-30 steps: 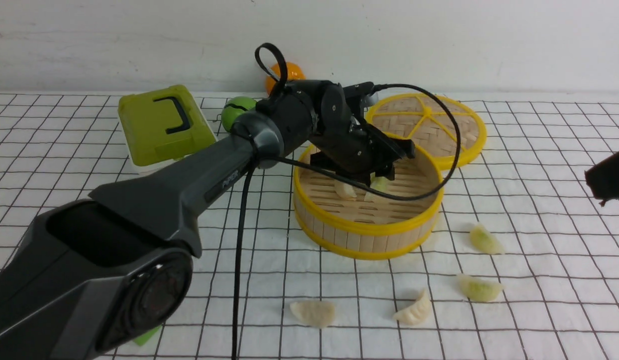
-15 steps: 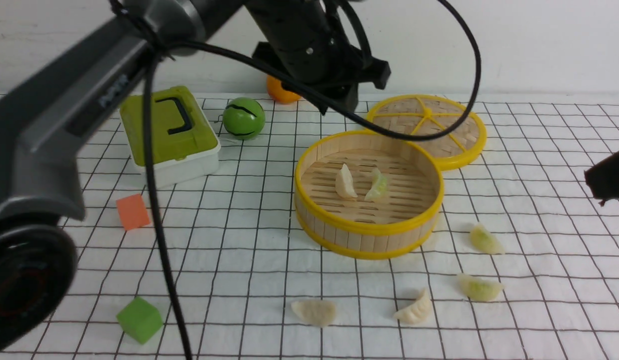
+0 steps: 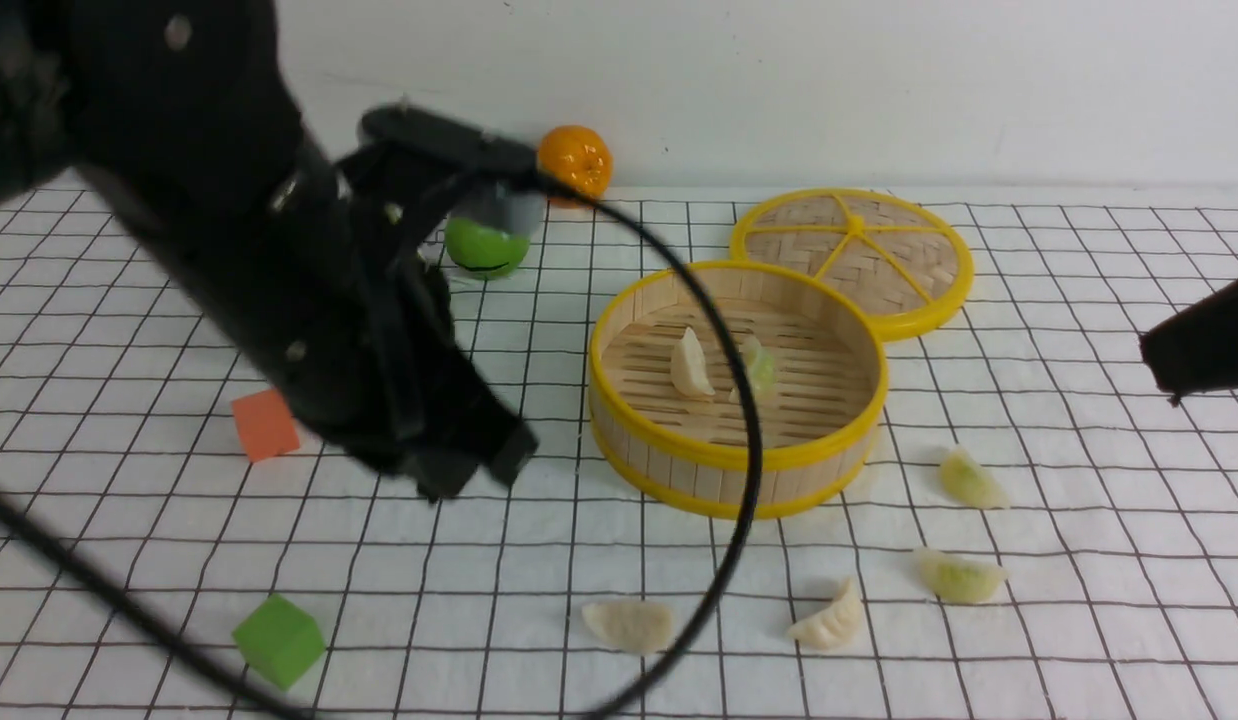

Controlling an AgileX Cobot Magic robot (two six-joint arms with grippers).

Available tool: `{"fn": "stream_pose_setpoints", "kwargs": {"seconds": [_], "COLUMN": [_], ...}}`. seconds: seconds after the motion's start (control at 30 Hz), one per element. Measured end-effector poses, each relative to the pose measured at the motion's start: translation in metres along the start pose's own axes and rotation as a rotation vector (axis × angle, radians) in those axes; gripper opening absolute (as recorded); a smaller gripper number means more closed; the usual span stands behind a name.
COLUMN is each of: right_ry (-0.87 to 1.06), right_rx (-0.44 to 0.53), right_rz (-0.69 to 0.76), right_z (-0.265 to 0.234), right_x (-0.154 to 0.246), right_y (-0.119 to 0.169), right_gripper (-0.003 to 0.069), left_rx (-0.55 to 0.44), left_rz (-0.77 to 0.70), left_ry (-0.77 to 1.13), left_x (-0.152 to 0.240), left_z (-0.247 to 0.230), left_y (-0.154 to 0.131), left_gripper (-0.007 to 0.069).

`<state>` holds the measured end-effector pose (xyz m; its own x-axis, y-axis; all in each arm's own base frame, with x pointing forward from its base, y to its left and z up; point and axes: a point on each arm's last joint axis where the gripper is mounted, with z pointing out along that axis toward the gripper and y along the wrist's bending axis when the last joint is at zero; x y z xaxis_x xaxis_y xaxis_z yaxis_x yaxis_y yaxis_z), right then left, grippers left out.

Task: Put the dumplings into the steamer on the table with the white tablecloth.
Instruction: 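Reach for and grasp a dumpling on the table with the left gripper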

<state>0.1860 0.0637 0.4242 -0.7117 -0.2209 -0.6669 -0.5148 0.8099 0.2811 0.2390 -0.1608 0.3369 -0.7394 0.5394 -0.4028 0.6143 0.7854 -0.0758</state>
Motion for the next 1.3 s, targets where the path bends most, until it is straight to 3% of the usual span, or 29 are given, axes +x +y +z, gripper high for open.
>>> {"fn": "stream_pose_setpoints", "kwargs": {"seconds": [0.13, 0.27, 0.37, 0.5, 0.53, 0.6, 0.73, 0.9, 1.0, 1.1, 1.13, 1.2, 1.3], "right_ry": [-0.005, -0.005, -0.006, -0.008, -0.008, -0.008, -0.009, -0.009, -0.009, -0.009, -0.009, -0.009, -0.009], "right_rx": [-0.012, -0.013, -0.017, -0.020, -0.020, -0.021, -0.023, -0.023, -0.023, -0.023, -0.023, -0.023, -0.023], "right_rz": [-0.008, -0.012, -0.012, -0.012, -0.012, -0.011, -0.012, -0.012, -0.012, -0.012, -0.012, -0.012, -0.012], "right_z": [0.000, 0.000, 0.000, 0.000, 0.000, 0.000, 0.000, 0.000, 0.000, 0.000, 0.000, 0.000, 0.000], "right_x": [0.000, 0.000, -0.001, -0.001, -0.001, -0.001, -0.001, -0.001, -0.001, -0.001, -0.001, -0.001, -0.001], "right_y": [0.001, 0.001, 0.002, 0.002, 0.002, 0.002, 0.002, 0.002, 0.002, 0.002, 0.002, 0.002, 0.002], "right_gripper": [0.0246, 0.0246, 0.0246, 0.0246, 0.0246, 0.0246, 0.0246, 0.0246, 0.0246, 0.0246, 0.0246, 0.0246, 0.0246], "left_rx": [0.070, 0.073, 0.080, 0.096, 0.098, 0.096, 0.070, 0.040, 0.044, 0.044, 0.044, 0.040, 0.032], "left_rz": [0.004, -0.009, -0.034, 0.097, 0.109, 0.248, 0.330, 0.337, 0.332, 0.326, 0.323, 0.289, 0.255], "left_ry": [0.036, 0.026, 0.058, 0.083, 0.088, 0.052, -0.029, -0.082, -0.037, -0.008, -0.008, -0.008, -0.001], "left_x": [0.016, 0.011, 0.005, -0.005, -0.005, -0.010, -0.019, -0.025, -0.020, -0.017, -0.017, -0.018, -0.021], "left_z": [0.031, 0.050, 0.072, 0.116, 0.118, 0.141, 0.162, 0.179, 0.195, 0.203, 0.203, 0.203, 0.194], "left_y": [-0.004, -0.002, 0.001, -0.006, -0.007, -0.018, -0.026, -0.025, -0.023, -0.022, -0.022, -0.022, -0.022], "left_gripper": [-0.0012, 0.0019, 0.0127, 0.0384, 0.0394, 0.0501, 0.0563, 0.0564, 0.0523, 0.0428, 0.0428, 0.0279, 0.0256]}}
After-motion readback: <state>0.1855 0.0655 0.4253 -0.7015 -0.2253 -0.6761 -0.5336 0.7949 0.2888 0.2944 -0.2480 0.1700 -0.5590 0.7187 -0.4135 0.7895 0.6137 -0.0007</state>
